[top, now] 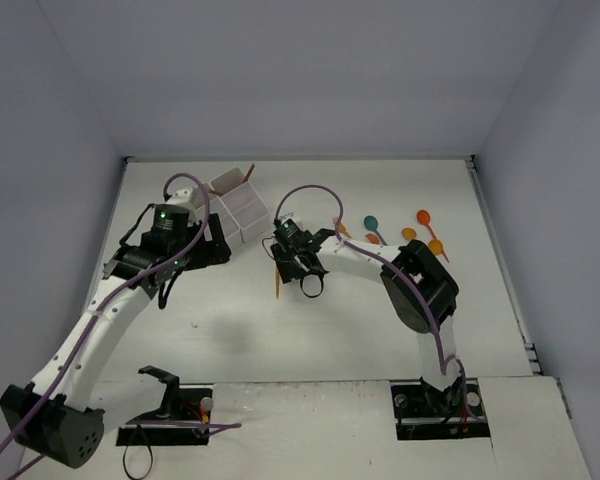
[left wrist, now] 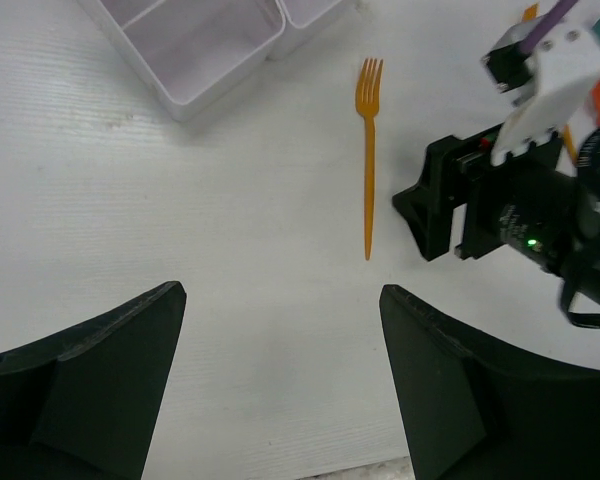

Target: Sort the eating utensils into containers

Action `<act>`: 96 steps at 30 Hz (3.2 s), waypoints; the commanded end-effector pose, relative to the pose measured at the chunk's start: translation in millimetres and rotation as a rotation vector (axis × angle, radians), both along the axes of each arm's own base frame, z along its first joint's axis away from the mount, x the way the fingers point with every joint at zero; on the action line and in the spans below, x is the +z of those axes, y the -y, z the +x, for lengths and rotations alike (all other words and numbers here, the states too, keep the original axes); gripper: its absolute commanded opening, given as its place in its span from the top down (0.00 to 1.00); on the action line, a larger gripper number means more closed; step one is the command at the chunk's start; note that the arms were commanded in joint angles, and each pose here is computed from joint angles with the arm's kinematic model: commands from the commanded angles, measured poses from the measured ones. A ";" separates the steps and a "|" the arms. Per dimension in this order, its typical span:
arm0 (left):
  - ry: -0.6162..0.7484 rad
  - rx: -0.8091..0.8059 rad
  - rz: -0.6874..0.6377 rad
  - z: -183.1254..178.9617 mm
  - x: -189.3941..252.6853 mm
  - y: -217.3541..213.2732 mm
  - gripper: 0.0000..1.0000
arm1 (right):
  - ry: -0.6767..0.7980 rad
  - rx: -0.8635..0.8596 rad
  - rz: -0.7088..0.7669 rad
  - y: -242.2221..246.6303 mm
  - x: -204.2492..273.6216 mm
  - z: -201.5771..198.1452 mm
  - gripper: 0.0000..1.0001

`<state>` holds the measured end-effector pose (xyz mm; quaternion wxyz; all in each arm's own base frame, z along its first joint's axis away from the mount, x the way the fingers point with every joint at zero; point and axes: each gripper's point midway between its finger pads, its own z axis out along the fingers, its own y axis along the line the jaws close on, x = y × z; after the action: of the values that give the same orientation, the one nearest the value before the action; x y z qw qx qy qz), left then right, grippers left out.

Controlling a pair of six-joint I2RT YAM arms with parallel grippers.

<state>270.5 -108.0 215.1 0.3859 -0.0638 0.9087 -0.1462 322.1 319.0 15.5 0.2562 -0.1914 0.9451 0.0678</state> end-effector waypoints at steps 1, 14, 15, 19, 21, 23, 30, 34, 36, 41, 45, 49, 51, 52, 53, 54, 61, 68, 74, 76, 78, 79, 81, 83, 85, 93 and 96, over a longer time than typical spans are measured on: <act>-0.016 -0.082 -0.005 21.6 4.4 36.5 0.25 | 0.104 -0.160 0.027 50.7 48.3 23.1 0.46; -0.187 -0.228 0.172 82.1 -61.9 120.9 0.32 | 0.205 -0.368 0.100 166.5 102.7 3.7 0.43; -0.195 -0.224 0.193 85.7 -68.8 124.4 0.33 | 0.211 -0.373 0.108 170.3 105.9 1.8 0.42; -0.254 -0.224 0.223 97.5 -99.4 137.5 0.44 | 0.210 -0.392 0.120 181.4 106.5 -5.0 0.42; -0.292 -0.227 0.237 100.5 -116.6 141.6 0.50 | 0.208 -0.398 0.123 185.6 105.8 -8.5 0.41; -0.311 -0.229 0.248 104.5 -126.9 145.4 0.53 | 0.205 -0.403 0.125 188.9 104.1 -12.3 0.41; -0.357 -0.206 0.311 111.3 -152.7 141.6 0.60 | 0.199 -0.412 0.123 197.2 101.5 -16.4 0.41; -0.374 -0.200 0.332 113.6 -164.4 140.5 0.67 | 0.198 -0.414 0.121 200.6 100.8 -15.2 0.41; -0.374 -0.192 0.343 115.4 -167.1 138.7 0.71 | 0.194 -0.414 0.119 201.6 99.7 -14.9 0.41; -0.354 -0.193 0.367 118.4 -163.3 135.3 0.95 | 0.191 -0.418 0.118 202.5 98.6 -14.5 0.41; -0.226 -0.199 0.385 129.3 -118.4 130.6 1.00 | 0.192 -0.421 0.115 204.6 98.3 -14.7 0.41; 0.081 -0.267 0.401 151.9 -33.5 129.8 1.00 | 0.192 -0.422 0.113 206.2 98.0 -14.9 0.41; 0.226 -0.315 0.429 160.5 -0.7 128.7 1.00 | 0.192 -0.418 0.111 206.0 98.1 -14.8 0.41; 0.292 -0.331 0.444 163.8 13.9 128.4 1.00 | 0.195 -0.417 0.115 205.5 99.3 -13.9 0.41; 0.389 -0.361 0.483 168.9 34.2 126.7 1.00 | 0.196 -0.418 0.115 205.8 99.9 -13.5 0.41; 0.442 -0.376 0.509 172.7 45.7 125.5 1.00 | 0.196 -0.417 0.117 205.8 100.6 -13.4 0.41; 0.715 -0.441 0.569 214.5 100.5 118.4 1.00 | 0.210 -0.409 0.137 203.5 108.5 -11.6 0.41; 0.865 -0.464 0.545 259.7 113.2 105.7 1.00 | 0.218 -0.408 0.156 203.0 113.6 -15.5 0.41; 0.891 -0.507 0.498 280.3 98.9 104.4 1.00 | 0.214 -0.422 0.155 206.0 111.4 -19.5 0.41; 0.890 -0.522 0.480 281.1 93.6 108.2 1.00 | 0.214 -0.427 0.153 206.7 111.4 -19.2 0.41; 0.900 -0.522 0.456 280.2 91.5 110.5 1.00 | 0.215 -0.433 0.149 207.7 111.2 -18.4 0.41; 0.900 -0.519 0.451 279.6 89.0 110.4 1.00 | 0.214 -0.436 0.148 208.2 111.1 -17.9 0.41; 0.893 -0.509 0.459 279.5 82.3 107.3 1.00 | 0.213 -0.438 0.147 208.3 111.2 -17.2 0.41; 0.875 -0.498 0.460 279.3 71.8 102.2 1.00 | 0.215 -0.438 0.145 208.2 112.0 -16.3 0.41; 0.869 -0.485 0.440 279.4 66.2 97.3 1.00 | 0.213 -0.440 0.142 209.1 111.3 -16.0 0.41; 0.804 -0.462 0.453 277.4 27.3 79.1 1.00 | 0.193 -0.430 0.142 205.9 107.2 -15.2 0.41; 0.793 -0.459 0.467 275.5 22.4 75.7 1.00 | 0.192 -0.428 0.138 206.1 106.6 -15.4 0.41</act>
<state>539.3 -186.7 171.7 0.5917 0.3055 0.7450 -0.0397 298.6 112.5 114.0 0.3540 0.0220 0.9333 0.0568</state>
